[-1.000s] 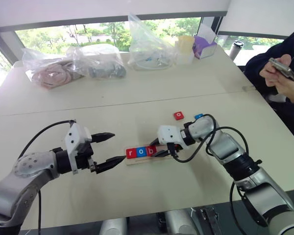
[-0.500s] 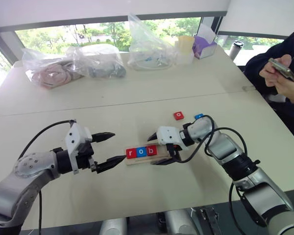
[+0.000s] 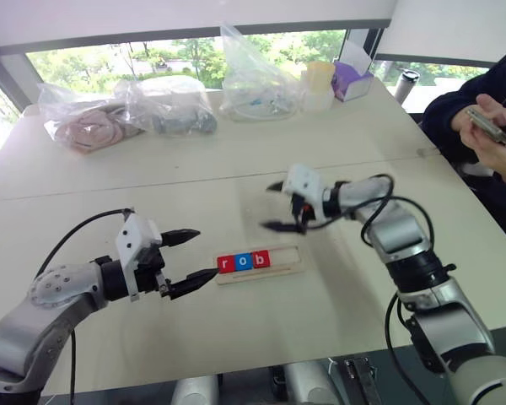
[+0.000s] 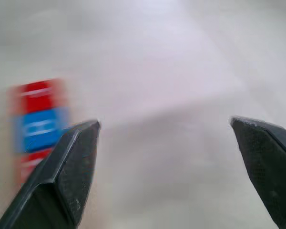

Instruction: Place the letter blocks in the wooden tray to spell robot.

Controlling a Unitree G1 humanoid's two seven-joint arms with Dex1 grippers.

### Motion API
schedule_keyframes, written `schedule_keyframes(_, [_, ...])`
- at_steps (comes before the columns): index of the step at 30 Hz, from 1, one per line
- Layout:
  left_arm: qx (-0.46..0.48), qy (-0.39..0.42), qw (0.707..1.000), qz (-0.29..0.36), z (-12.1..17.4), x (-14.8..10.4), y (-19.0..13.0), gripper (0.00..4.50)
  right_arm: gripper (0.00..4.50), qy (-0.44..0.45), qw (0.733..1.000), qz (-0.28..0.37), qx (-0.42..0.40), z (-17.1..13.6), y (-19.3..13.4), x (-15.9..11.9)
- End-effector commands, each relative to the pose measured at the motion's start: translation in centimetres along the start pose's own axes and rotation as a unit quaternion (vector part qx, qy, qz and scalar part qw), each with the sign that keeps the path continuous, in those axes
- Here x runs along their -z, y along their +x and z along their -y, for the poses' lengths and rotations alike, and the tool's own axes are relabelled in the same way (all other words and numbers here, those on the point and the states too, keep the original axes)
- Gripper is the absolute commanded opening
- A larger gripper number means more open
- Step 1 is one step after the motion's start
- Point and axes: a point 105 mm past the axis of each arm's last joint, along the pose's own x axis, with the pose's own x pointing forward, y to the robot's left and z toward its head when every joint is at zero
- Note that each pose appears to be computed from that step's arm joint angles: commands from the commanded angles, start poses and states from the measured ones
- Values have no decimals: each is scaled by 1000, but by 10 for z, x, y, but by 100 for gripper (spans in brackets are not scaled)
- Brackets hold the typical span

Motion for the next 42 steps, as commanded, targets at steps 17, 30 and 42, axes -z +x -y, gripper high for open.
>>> schedule_keyframes(17, [9,32,999,8,-1,-7,4,450,445,183,949,-149,211,14,-10,76])
schedule_keyframes(30, [12,29,999,12,-2,-6,10,450,113,304,915,-142,226,-2,-22,74])
schedule_keyframes(42, [23,29,999,13,-2,-4,13,450,113,325,894,-203,233,-53,-90,86])
